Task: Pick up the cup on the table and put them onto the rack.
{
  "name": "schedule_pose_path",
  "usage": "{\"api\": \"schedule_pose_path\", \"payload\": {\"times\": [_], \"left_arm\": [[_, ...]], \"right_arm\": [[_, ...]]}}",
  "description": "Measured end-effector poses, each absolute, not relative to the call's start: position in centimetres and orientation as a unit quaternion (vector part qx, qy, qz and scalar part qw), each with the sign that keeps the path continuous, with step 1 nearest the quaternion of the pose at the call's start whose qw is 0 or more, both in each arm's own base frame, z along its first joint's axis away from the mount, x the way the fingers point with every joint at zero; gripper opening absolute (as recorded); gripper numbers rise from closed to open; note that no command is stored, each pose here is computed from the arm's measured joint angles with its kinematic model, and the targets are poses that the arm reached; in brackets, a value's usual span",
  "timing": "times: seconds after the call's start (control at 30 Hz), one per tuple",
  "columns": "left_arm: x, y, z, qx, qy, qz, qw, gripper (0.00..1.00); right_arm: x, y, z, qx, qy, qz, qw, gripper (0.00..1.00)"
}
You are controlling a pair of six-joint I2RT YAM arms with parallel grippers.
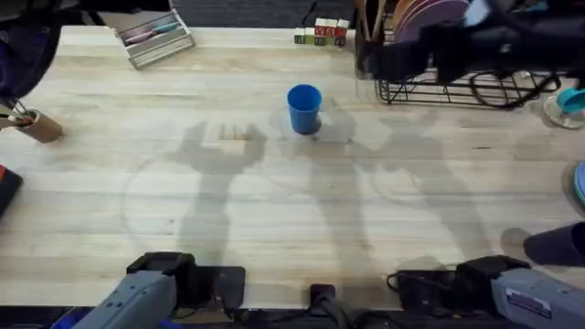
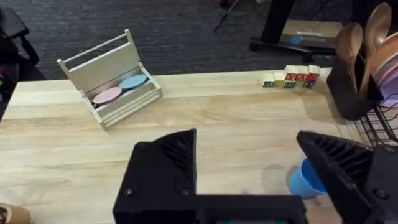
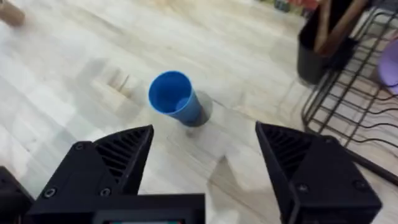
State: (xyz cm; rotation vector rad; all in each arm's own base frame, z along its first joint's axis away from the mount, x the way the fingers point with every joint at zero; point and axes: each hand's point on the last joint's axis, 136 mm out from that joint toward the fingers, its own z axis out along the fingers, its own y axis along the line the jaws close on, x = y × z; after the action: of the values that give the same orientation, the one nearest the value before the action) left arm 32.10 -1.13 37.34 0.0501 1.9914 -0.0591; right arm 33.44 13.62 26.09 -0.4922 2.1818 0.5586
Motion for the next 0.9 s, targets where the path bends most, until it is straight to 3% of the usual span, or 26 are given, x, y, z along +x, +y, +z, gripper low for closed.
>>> {"api": "schedule_pose_path", "payload": {"times": [0.53,0.9], "left_arm": [[32.0,-1.1,37.1,0.021,0.841,-0.025,0.540,0.994],[32.0,-1.1,37.1,0.021,0.841,-0.025,0.540,0.993]], "right_arm": [[33.8,17.9,20.6,-0.240,0.892,0.177,0.340,0.993],[35.2,18.4,20.8,-0.240,0.885,0.177,0.358,0.993]]}}
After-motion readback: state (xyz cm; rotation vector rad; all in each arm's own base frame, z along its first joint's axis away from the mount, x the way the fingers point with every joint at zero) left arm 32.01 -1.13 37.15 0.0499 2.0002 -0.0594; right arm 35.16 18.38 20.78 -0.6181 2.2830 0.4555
